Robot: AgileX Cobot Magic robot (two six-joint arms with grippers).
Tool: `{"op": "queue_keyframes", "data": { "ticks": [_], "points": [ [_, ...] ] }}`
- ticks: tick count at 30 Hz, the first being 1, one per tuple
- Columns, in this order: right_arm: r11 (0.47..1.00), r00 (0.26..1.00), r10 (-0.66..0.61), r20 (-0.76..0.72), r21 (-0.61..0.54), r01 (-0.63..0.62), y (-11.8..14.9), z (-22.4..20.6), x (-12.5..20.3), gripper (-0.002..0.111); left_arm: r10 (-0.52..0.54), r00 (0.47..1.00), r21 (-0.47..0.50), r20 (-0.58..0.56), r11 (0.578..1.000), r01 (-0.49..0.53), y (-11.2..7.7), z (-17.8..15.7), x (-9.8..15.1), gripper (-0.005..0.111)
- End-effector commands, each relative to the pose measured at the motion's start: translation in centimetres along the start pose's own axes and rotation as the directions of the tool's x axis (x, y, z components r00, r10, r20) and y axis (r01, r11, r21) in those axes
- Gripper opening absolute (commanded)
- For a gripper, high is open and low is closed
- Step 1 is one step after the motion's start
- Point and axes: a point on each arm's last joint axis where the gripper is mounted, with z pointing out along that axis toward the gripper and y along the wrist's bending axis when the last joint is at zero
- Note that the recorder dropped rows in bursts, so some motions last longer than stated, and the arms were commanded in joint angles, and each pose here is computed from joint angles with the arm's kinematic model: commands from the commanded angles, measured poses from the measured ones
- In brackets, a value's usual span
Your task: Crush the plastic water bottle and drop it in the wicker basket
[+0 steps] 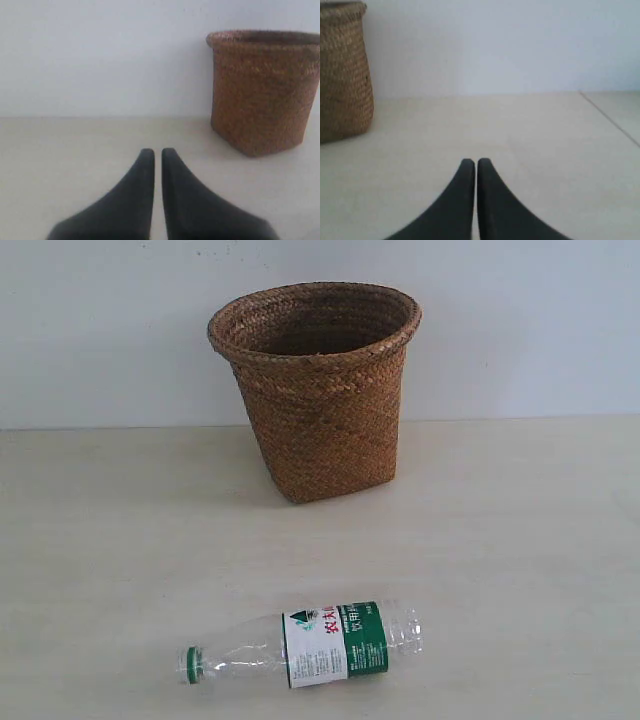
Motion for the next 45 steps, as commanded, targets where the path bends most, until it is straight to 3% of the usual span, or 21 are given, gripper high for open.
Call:
{"op": "queue_keyframes", "data": {
  "ticks": [1,3,6,10,13,17,25,32,35,38,42,45],
  "points": [
    [1.000,0.979,0.008,0.202,0.000,-0.008,0.0,-0.2,-1.9,0.000,-0.125,0.984,0.012,0.127,0.992,0.125,0.0,-0.1,-1.1,0.004],
    [1.000,0.957,0.025,0.289,-0.005,-0.025,0.0,-0.4,-2.6,0.000,-0.218,0.959,0.029,0.183,0.976,0.216,0.1,-0.1,-1.6,0.004],
    [0.988,0.908,0.152,0.391,-0.056,-0.142,0.0,-0.8,-3.6,0.000,-0.302,0.914,0.057,0.270,0.953,0.297,0.3,-0.3,-2.4,0.004],
    [0.962,0.874,0.275,0.401,-0.110,-0.252,0.0,-0.9,-3.8,0.000,-0.396,0.841,0.114,0.368,0.917,0.382,0.4,-0.7,-3.4,0.004],
    [0.962,0.860,0.275,0.429,-0.119,-0.248,0.0,-1.5,-5.6,0.000,-0.405,0.817,0.141,0.411,0.914,0.381,0.3,-1.1,-5.2,0.004],
    [0.971,0.885,0.240,0.398,-0.100,-0.218,0.1,-1.7,-8.9,0.000,-0.348,0.844,0.128,0.408,0.937,0.325,-0.1,-0.5,-8.2,0.004],
    [0.990,0.953,0.143,0.269,-0.037,-0.138,0.1,0.7,-14.2,0.000,-0.188,0.966,0.037,0.177,0.982,0.185,-0.8,4.1,-13.4,0.004],
    [1.000,1.000,-0.013,-0.008,0.023,0.014,-0.1,4.9,-16.7,0.000,-0.039,0.995,-0.035,-0.096,0.999,0.035,-0.8,8.5,-15.0,0.004],
    [0.997,0.990,-0.071,-0.125,0.007,0.072,0.0,6.5,-17.3,0.000,0.050,0.979,-0.030,-0.200,0.998,-0.058,-0.8,9.9,-15.3,0.004],
    [0.988,0.957,-0.145,-0.252,-0.091,0.126,0.6,8.3,-17.6,0.000,0.126,0.934,0.016,-0.335,0.992,-0.128,-1.0,11.4,-15.1,0.004],
    [0.946,0.885,-0.241,-0.398,-0.301,0.122,2.1,10.6,-17.8,0.000,0.234,0.842,0.178,-0.487,0.970,-0.166,-1.9,13.2,-14.4,0.004],
    [0.902,0.845,-0.282,-0.454,-0.426,0.072,3.1,12.0,-17.5,0.000,0.355,0.778,0.364,-0.519,0.915,-0.175,-3.2,14.4,-13.4,0.004]
  ]
}}
